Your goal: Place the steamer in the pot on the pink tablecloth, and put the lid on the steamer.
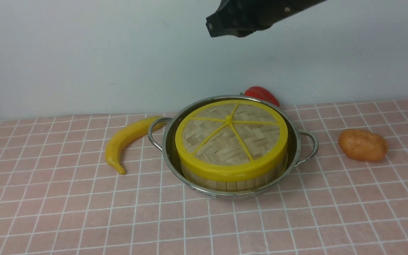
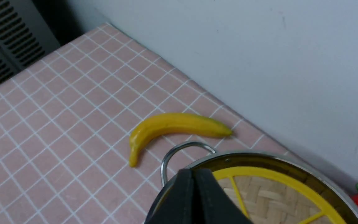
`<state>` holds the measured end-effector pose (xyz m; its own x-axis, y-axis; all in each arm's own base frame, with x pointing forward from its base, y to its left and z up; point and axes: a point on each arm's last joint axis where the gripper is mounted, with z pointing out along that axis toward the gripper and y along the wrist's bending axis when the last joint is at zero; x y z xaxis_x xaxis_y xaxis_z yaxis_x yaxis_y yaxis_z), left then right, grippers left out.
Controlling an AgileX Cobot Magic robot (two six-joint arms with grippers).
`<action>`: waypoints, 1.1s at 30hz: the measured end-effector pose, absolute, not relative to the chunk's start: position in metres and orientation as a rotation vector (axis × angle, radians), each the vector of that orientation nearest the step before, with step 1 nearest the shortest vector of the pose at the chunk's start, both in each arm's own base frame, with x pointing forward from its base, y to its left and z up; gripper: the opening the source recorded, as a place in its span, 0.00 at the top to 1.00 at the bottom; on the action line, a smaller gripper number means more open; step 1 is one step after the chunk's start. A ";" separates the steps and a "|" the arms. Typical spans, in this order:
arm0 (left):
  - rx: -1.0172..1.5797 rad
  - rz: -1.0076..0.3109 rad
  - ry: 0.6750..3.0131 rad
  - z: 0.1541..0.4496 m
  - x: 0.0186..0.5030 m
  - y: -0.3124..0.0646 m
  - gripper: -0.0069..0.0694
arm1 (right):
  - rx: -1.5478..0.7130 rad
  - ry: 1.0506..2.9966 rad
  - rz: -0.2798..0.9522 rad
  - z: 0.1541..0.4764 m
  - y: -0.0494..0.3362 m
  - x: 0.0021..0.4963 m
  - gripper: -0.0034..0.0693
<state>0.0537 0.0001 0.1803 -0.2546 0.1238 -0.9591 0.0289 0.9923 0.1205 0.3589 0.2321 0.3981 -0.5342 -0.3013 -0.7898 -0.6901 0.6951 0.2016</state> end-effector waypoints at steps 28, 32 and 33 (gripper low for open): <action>0.112 0.090 1.827 0.180 0.054 0.000 0.59 | -0.088 1.970 0.144 0.226 0.021 0.136 0.84; 0.112 0.090 1.827 0.180 0.054 0.000 0.59 | 0.023 1.768 0.078 0.215 0.004 0.104 0.82; 0.112 0.090 1.827 0.180 0.054 0.000 0.59 | 0.028 1.762 0.072 0.215 0.004 0.104 0.82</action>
<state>0.0537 0.0001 0.1803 -0.2546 0.1238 -0.9591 0.0289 0.9923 0.1205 0.1042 0.0039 0.2149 -0.1914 0.0585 -0.9798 -0.0214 0.9977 0.0637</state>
